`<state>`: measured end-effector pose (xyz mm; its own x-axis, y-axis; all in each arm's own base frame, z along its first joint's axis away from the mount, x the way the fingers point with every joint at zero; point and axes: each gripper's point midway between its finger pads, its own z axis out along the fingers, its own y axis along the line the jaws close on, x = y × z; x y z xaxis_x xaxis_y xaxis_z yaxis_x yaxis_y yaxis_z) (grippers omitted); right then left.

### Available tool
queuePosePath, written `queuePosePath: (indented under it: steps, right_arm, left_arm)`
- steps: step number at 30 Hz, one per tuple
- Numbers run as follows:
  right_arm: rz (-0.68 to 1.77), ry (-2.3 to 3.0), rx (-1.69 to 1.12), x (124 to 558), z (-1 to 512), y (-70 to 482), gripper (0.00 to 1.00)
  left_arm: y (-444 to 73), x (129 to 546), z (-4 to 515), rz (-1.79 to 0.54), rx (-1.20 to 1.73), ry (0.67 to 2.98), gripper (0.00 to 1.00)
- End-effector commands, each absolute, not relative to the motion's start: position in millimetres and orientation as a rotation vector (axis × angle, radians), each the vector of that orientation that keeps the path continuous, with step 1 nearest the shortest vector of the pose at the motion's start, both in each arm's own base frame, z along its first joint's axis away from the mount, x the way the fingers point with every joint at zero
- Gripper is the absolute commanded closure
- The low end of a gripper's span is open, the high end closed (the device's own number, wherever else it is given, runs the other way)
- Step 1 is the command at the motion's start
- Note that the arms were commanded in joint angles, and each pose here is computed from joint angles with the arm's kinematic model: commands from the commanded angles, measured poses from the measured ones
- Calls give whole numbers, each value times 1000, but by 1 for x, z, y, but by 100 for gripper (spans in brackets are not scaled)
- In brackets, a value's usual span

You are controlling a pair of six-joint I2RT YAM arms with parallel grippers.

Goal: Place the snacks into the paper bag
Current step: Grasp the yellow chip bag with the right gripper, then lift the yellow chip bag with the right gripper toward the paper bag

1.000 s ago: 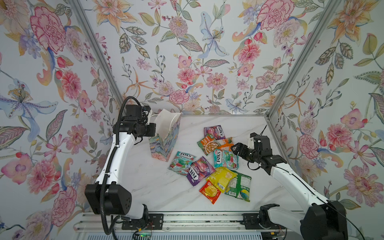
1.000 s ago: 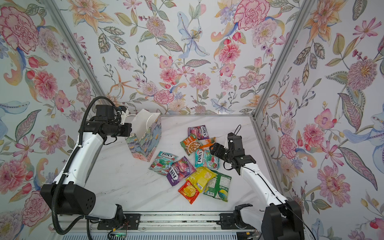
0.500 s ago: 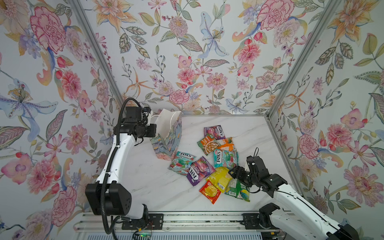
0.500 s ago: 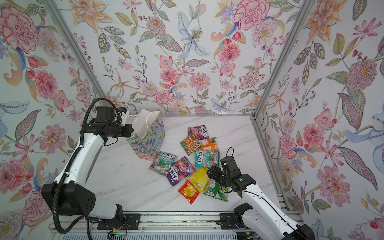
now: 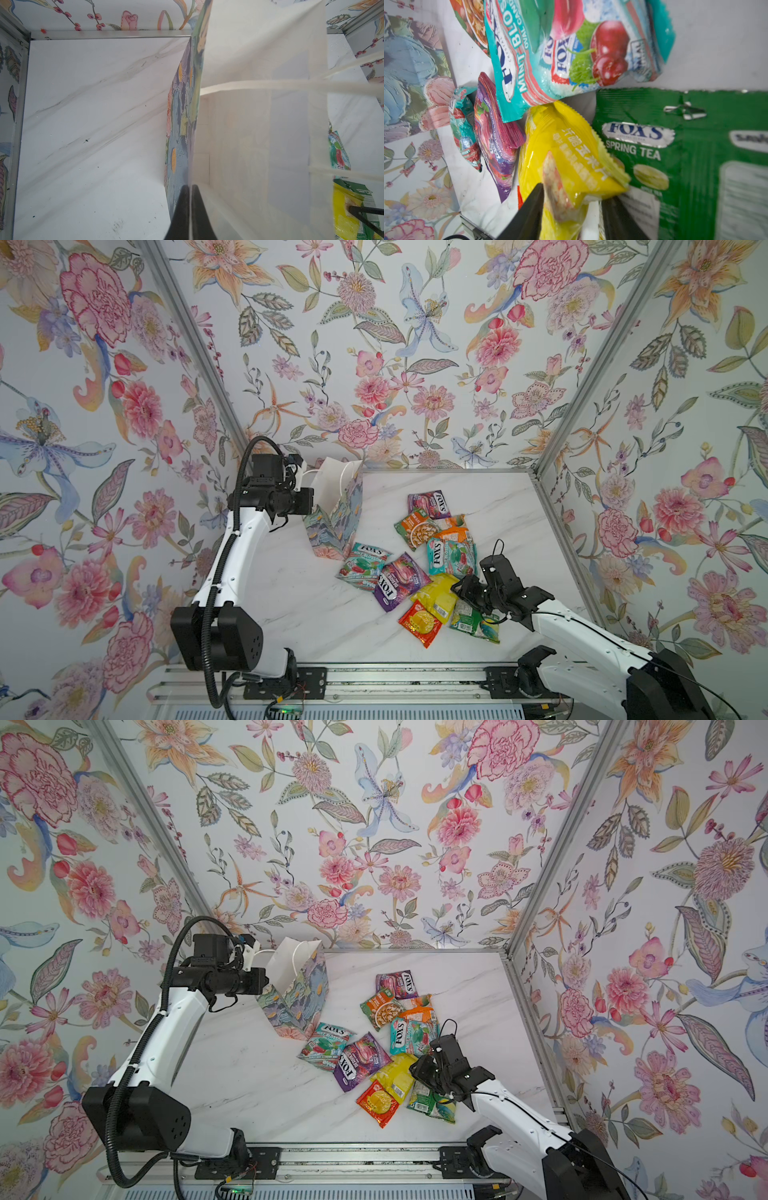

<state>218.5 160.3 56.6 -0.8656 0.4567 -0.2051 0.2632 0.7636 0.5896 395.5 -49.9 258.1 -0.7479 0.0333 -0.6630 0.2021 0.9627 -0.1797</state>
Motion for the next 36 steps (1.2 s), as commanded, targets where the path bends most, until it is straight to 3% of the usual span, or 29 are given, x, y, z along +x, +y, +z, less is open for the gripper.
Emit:
queuePosePath:
  steps: [1,6,7,20,36]
  right_arm:
    - [788,2575,494,231,69,164,70]
    - [720,2520,367,245,104,162,99]
    - [713,2506,351,248,112,162,100]
    - [789,2260,127,274,248,185,100]
    - [927,1871,-202,326,407,283,100]
  left_arm:
    - [-50,387,266,-343,138,2399,100]
    - [-55,383,275,-381,136,2369,100]
    - [-56,382,278,-395,138,2360,100]
    - [-63,369,282,-459,130,2363,100]
    - [-58,348,269,-430,98,2420,100]
